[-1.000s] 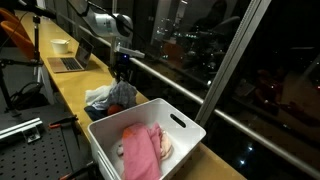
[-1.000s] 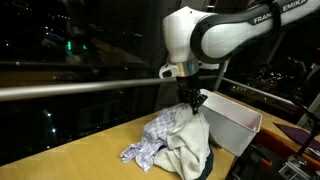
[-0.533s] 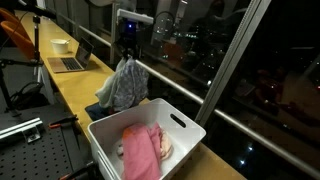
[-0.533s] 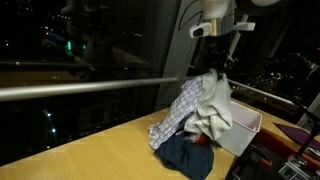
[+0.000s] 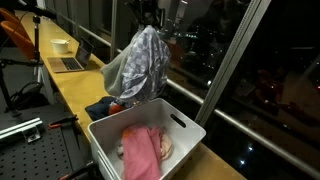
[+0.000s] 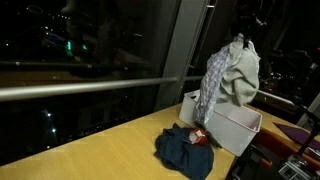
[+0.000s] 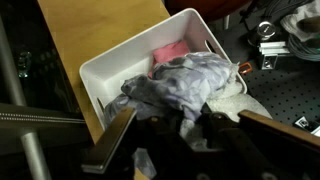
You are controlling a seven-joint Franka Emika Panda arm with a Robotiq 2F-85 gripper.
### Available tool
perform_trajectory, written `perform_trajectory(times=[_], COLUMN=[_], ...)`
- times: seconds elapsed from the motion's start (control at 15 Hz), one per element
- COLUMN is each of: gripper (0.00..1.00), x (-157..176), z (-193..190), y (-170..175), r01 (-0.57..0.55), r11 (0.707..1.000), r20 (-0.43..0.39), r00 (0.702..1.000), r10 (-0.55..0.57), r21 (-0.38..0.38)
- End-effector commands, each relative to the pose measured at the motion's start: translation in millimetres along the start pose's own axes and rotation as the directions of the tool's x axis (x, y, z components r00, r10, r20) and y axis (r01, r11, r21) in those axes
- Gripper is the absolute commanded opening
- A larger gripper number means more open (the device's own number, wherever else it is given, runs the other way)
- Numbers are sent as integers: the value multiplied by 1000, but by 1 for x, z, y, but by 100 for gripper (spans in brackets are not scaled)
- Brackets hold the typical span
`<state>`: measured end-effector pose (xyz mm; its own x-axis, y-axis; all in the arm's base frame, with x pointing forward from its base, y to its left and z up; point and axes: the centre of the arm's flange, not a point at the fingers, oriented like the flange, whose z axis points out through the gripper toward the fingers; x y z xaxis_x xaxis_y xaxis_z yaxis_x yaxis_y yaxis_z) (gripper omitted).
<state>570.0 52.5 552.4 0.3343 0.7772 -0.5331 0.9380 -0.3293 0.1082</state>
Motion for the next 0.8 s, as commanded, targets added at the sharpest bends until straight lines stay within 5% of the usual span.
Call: perform_trajectory(times=[0.0, 0.53, 0.73], gripper=[3, 3, 3], x=[-42, -63, -99], z=[20, 81, 79], y=[35, 67, 70], r01=[-35, -50, -80], r11=[999, 995, 993], r20=[-23, -65, -65], r00=[999, 996, 994], r10=[36, 56, 86], r21=[37, 89, 92])
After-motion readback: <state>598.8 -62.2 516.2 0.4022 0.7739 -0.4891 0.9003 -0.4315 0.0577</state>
